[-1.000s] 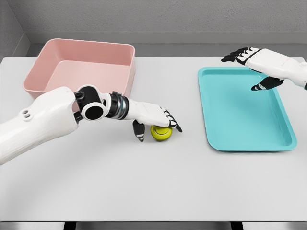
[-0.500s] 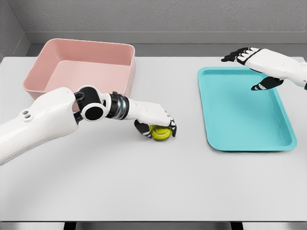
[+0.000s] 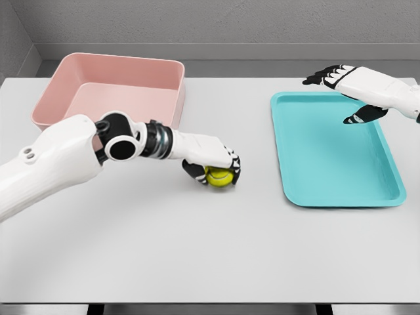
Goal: Put the tennis from the blue tray into the pink basket with both arms
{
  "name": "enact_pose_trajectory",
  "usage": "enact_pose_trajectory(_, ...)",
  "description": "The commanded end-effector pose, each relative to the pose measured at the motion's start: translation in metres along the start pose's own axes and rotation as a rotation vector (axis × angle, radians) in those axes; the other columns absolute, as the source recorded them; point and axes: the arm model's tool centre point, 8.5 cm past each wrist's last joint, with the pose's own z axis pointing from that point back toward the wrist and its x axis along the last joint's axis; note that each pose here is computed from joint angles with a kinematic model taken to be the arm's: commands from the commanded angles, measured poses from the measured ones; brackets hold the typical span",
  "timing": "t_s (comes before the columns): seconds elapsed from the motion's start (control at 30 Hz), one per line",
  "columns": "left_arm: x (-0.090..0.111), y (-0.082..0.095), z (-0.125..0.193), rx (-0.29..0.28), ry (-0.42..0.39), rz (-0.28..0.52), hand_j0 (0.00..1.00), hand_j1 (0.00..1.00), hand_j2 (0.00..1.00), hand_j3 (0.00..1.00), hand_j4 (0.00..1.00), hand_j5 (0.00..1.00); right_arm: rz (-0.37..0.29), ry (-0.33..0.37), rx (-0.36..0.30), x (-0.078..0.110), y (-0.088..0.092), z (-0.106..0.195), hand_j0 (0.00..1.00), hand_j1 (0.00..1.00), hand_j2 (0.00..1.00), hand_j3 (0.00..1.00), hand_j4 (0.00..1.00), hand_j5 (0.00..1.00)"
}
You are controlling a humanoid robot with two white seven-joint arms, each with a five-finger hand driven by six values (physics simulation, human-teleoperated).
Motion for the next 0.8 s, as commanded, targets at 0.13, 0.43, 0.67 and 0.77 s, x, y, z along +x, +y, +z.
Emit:
enact_pose_trajectory(0.13,-0.002,0.018,0.023,0.027,-0.013,-0.023,0.48,0.48,0.48,0.48,0.48,0.48,-0.004,0.001,-0.004,0.000,-0.001,0.000,1.00,1.00,1.00,1.00,1.00,1.00)
enact_pose_trajectory(0.43,-0.003,0.051,0.050,0.066,-0.006,-0.066,0.48,0.48,0.48,0.48,0.48,0.48,-0.004,0.002,-0.004,-0.001,-0.001,0.001,1.00,1.00,1.00,1.00,1.00,1.00)
enact_pose_trajectory(0.67,-0.017,0.072,0.085,0.120,0.041,-0.082,0.48,0.48,0.48,0.48,0.48,0.48,-0.004,0.001,-0.004,0.000,-0.001,0.000,1.00,1.00,1.00,1.00,1.00,1.00)
enact_pose_trajectory(0.77,-0.021,0.083,0.099,0.145,0.054,-0.098,0.48,0.48,0.48,0.48,0.48,0.48,-0.004,0.001,-0.004,0.000,-0.001,0.000,1.00,1.00,1.00,1.00,1.00,1.00)
